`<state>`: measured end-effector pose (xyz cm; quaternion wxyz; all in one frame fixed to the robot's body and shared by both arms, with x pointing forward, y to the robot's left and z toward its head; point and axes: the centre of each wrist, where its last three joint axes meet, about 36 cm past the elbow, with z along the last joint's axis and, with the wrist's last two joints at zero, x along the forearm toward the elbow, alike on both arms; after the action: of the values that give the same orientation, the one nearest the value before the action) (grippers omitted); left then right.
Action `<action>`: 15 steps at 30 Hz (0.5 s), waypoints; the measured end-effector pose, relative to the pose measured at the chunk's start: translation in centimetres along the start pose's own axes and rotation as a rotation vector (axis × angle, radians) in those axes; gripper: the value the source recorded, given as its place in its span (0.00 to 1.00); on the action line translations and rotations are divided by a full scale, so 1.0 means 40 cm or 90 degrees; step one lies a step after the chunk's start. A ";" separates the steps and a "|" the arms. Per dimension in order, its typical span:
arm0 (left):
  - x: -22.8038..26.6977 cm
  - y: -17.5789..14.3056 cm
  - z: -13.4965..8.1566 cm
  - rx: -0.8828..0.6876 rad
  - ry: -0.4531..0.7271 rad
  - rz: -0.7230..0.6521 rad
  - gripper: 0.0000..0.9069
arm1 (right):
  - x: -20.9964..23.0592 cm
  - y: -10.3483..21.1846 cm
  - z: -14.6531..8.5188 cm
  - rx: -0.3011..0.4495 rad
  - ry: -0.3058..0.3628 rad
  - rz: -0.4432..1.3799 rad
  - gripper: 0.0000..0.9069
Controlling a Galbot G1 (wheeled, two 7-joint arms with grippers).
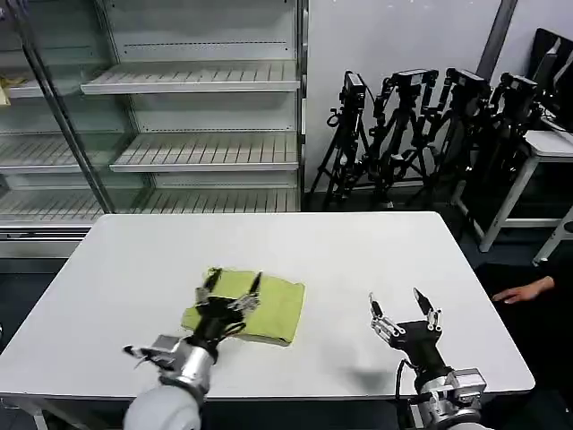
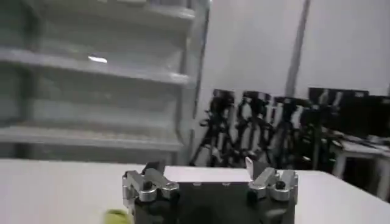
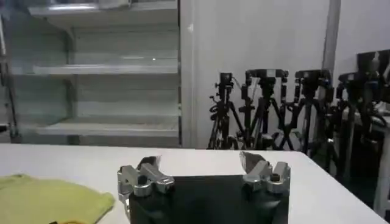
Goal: Fold and organize the clothes.
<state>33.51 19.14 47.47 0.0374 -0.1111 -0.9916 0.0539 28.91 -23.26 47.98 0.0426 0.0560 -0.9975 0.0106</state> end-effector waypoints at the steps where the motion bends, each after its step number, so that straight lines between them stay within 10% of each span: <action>1: 0.012 0.010 -0.004 -0.005 -0.006 -0.009 1.00 | -0.001 0.002 0.000 0.001 -0.003 0.000 1.00; 15: 0.138 0.078 -0.041 -0.075 -0.033 -0.084 1.00 | -0.003 0.022 0.001 0.011 -0.033 0.011 1.00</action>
<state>28.97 23.57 49.08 0.0083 -0.0460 -0.9989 -0.0038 28.92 -22.37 47.92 0.0159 0.0480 -0.9986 0.0182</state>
